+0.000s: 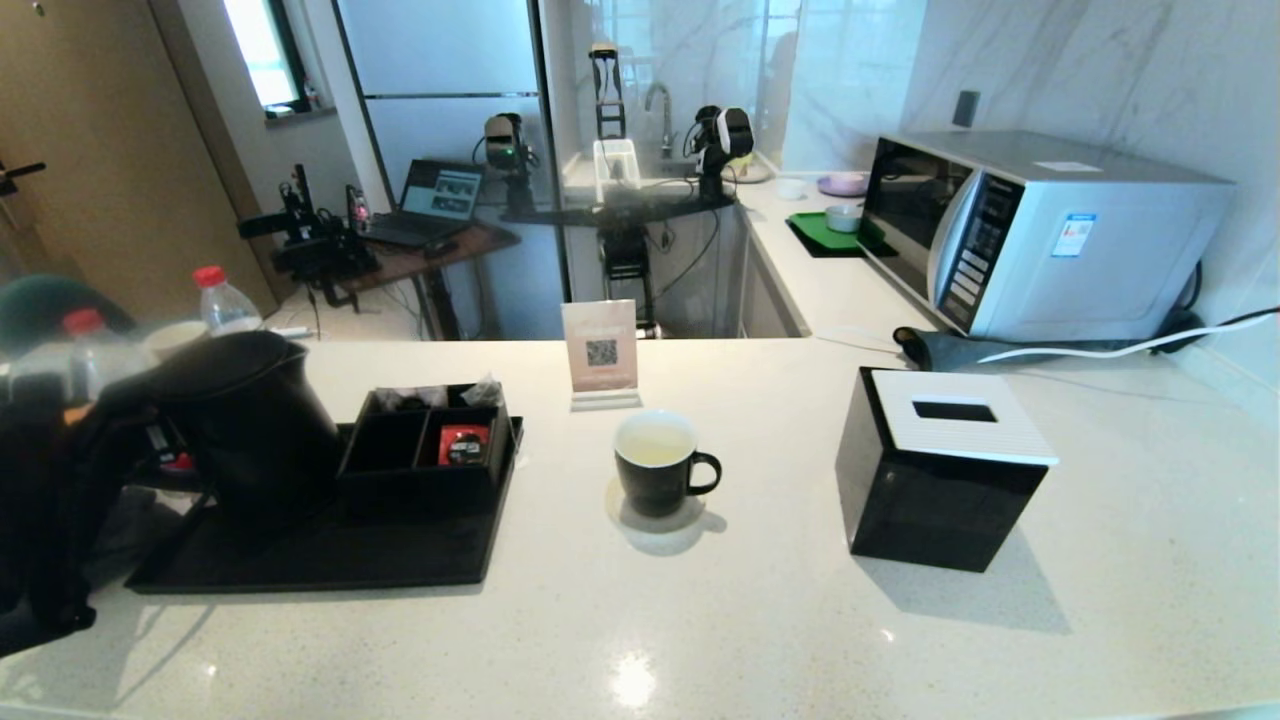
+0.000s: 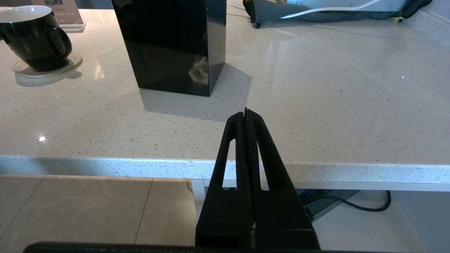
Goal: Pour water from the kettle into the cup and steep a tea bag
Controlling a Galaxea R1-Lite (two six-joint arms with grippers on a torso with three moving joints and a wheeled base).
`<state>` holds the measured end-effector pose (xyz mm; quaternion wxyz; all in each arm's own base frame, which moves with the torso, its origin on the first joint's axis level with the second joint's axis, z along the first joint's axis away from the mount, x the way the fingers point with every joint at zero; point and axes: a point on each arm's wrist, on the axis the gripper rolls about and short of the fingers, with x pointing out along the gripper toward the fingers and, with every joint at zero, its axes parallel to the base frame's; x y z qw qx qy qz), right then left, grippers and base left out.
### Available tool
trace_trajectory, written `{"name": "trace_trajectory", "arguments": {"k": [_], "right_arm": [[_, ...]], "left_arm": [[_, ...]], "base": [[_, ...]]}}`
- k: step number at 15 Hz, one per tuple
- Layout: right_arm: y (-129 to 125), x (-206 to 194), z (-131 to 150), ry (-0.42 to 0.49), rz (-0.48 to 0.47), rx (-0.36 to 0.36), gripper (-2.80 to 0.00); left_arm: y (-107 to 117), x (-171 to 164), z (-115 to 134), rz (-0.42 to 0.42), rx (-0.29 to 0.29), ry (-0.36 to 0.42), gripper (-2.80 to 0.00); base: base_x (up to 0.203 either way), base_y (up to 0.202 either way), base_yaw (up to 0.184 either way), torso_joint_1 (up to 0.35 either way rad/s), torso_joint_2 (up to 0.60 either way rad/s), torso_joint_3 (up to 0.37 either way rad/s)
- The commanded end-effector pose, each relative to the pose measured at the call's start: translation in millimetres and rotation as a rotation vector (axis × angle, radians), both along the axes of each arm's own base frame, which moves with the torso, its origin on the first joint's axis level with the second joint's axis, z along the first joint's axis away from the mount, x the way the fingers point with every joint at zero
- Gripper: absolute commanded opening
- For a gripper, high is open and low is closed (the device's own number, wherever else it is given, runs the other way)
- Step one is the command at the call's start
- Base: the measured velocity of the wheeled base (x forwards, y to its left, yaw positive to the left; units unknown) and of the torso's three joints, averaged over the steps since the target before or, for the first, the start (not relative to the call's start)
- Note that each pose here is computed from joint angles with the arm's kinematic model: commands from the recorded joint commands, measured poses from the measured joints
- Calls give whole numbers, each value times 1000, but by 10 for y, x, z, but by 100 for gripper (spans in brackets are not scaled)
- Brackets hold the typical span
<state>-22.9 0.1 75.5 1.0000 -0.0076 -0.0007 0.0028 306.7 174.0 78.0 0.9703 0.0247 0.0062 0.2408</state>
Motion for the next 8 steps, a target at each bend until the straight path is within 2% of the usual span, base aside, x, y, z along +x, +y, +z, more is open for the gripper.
{"name": "trace_trajectory", "arguments": {"k": [1,7,8], "right_arm": [[0,1,0,1,1,0,-280],[0,1,0,1,1,0,-280],[0,1,0,1,1,0,-280]], "left_arm": [[-6,10,23,-5,20,-32,-280],[-10,3,28,-3,25,-29,-280],[-11,1,25,-5,24,-28,0]], "base": [[0,0,0,0,0,0],[0,0,0,0,0,0],[0,0,0,0,0,0]]}}
